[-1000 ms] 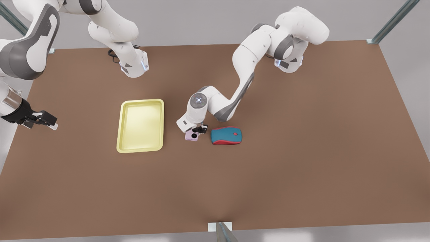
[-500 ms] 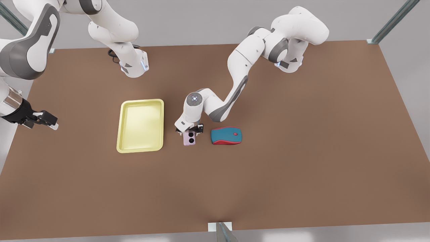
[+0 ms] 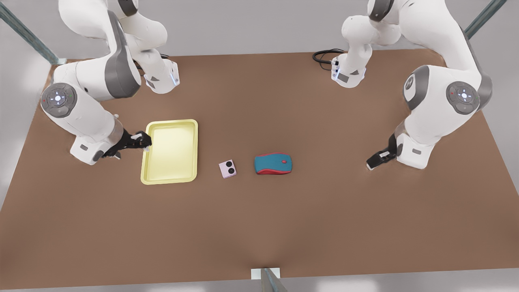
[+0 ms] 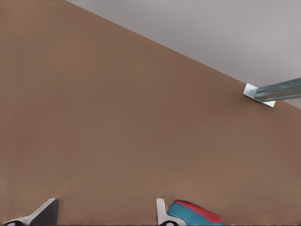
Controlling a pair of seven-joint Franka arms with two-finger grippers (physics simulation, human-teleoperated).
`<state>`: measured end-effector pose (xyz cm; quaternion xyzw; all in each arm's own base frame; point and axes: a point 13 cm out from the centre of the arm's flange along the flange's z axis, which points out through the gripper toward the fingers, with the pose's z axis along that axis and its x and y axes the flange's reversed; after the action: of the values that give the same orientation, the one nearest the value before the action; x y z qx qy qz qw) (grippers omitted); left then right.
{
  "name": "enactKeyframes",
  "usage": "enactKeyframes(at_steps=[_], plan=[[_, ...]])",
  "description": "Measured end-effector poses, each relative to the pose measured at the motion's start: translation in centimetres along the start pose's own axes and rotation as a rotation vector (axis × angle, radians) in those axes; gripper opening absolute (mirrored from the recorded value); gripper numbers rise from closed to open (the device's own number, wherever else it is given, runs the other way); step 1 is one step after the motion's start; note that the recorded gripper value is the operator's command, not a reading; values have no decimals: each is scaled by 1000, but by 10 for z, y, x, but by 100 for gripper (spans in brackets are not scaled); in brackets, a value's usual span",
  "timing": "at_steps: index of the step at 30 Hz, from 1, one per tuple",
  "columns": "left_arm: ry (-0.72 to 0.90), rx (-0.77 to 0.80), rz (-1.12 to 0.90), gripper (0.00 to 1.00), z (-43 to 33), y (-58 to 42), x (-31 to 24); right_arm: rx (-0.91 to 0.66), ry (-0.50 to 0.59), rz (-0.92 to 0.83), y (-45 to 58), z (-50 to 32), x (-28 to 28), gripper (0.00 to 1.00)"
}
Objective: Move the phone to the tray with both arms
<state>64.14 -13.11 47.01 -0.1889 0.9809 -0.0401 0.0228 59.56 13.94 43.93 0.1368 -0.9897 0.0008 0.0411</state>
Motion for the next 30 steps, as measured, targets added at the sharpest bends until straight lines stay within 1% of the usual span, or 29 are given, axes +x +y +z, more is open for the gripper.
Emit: enactKeyframes(at_steps=[3,7,12,18,23,30], plan=[[-3,-68,49,100,-25,65,14,-12,74,-70,57,72,-14,100],[27,-116,155,100,-20,77,17,-46,107,-95,106,155,-38,100],[78,-140,261,100,-1,80,18,-62,77,-117,153,217,-58,100],[104,-144,354,100,6,81,20,-52,53,-146,205,305,-68,100],[122,-144,411,100,14,81,19,-48,28,-147,225,350,-65,100],[135,-142,468,100,19,81,18,-50,-18,-135,235,378,-60,100]])
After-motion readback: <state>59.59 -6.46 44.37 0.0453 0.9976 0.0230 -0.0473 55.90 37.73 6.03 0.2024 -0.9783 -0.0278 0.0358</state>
